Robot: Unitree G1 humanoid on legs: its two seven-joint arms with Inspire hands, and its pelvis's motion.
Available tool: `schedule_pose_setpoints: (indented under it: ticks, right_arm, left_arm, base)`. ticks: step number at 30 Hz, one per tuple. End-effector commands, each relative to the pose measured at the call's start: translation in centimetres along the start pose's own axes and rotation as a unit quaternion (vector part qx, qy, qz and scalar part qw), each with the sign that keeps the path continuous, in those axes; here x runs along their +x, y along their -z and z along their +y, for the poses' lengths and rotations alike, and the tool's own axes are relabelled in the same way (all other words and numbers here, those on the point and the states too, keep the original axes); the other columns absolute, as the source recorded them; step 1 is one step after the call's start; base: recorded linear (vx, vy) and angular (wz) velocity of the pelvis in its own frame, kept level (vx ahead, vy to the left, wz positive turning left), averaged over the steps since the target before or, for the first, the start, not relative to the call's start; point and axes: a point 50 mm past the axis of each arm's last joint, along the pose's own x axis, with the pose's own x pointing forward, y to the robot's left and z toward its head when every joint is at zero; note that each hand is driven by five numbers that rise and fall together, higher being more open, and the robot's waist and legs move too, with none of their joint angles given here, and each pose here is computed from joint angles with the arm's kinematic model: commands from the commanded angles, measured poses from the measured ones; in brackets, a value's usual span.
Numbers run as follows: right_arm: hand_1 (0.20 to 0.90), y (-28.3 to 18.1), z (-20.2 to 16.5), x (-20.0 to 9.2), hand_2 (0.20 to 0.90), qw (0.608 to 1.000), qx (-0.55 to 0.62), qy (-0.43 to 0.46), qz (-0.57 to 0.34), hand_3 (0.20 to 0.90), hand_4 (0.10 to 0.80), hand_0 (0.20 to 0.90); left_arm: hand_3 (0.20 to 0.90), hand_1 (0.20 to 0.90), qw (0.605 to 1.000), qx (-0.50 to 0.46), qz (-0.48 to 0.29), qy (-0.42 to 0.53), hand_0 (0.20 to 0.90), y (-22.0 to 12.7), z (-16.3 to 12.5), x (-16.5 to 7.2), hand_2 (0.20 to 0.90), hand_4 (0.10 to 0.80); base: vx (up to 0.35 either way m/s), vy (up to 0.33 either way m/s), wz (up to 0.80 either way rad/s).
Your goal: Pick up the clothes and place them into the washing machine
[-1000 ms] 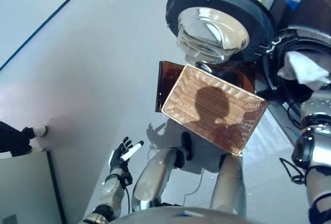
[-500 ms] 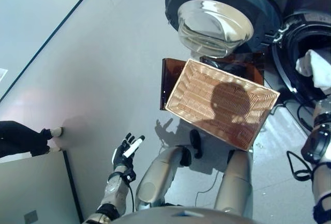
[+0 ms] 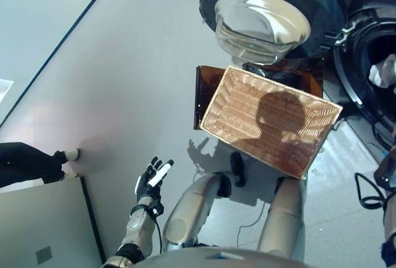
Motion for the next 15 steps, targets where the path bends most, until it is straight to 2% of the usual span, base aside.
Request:
schedule_pose_setpoints:
  ticks: [1,6,15]
  right_arm:
    - [0.200,-12.3,7.6,-1.3,0.200,0.962,-0.014,-0.149,-0.230,0.200,0.300,0.200]
    - [0.200,-13.9,8.9,-2.0,0.200,0.956,-0.013,-0.160,-0.247,0.200,0.300,0.200]
    - [0.200,-15.8,8.5,-1.7,0.200,0.953,-0.009,-0.140,-0.267,0.200,0.300,0.200]
  left_arm:
    - [0.900,0.900,0.997,0.025,-0.012,-0.076,0.900,-0.2,5.4,-1.8,0.900,0.800]
    - [0.900,0.900,0.997,0.028,-0.013,-0.078,0.900,-0.3,5.6,-1.9,0.900,0.800]
    - [0.900,0.900,0.996,0.029,-0.009,-0.083,0.900,-0.2,5.9,-2.0,0.900,0.800]
  base:
    - [-0.022,-0.021,-0.03]
    - [0.003,-0.010,0.02]
    - [0.003,-0.007,0.01]
